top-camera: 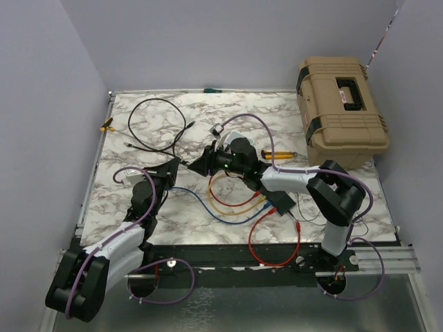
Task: Insert the plug into the switch port
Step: Pick up the connector from the center of the board.
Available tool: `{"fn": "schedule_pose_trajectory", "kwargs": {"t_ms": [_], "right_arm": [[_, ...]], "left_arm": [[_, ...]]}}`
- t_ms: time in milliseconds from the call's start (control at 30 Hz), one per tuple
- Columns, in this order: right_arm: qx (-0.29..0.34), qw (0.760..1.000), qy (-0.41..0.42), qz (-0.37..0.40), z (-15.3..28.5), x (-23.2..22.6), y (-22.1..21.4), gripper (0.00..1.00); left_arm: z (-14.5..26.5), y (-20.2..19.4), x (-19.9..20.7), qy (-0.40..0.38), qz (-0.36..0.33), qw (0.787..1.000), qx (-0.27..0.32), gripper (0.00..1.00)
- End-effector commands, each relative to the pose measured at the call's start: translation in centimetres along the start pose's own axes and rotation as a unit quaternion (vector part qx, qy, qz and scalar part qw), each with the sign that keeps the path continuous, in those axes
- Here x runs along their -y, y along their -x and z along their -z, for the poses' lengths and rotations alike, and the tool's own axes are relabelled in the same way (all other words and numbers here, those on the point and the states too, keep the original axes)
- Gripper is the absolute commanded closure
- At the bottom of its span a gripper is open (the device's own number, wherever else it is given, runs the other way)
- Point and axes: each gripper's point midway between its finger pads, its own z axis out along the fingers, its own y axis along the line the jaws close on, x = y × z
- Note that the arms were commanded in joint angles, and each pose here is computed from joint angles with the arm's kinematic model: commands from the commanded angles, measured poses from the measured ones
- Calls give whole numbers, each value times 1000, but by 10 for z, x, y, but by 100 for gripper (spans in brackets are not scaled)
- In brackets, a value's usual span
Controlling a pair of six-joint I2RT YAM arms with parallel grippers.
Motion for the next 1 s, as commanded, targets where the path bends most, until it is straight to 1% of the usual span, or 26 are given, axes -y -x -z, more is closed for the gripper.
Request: {"fn": "schedule_pose_trajectory", "kwargs": {"t_ms": [0,100,267,333,400,467,500,533,667,800,900,967], "right_arm": [[5,1000,14,7,-8,-3,1,66],[8,1000,14,13,-7,-3,2,75],[8,999,19,39,-6,-5,5,95],[9,998,19,61,-4,-5,7,99],[10,996,14,91,0,-3,10,99],[7,991,7,131,4,0,13,99],[2,988,4,153,7,2,13,99],[-2,985,0,172,10,3,14,99],[-18,970,-6,242,23,12,23,99],[-40,961,-6,274,38,24,27,99],[-59,948,-8,311,52,32,30,99],[-67,941,-3,332,63,36,33,99]], "left_arm": [[8,4,27,-62,39,997,11,100],[9,4,27,-64,41,997,10,100],[10,5,23,-60,44,997,14,100],[10,6,21,-58,43,997,15,100],[10,6,20,-58,33,998,16,99],[10,4,22,-61,19,998,12,87],[10,3,23,-63,5,998,10,79],[9,1,25,-66,-9,998,7,75],[0,-11,34,-63,-91,994,-21,65],[-3,-22,52,-89,-153,983,-49,51],[-7,-32,64,-103,-219,968,-72,41],[-10,-39,72,-106,-261,955,-93,36]]}}
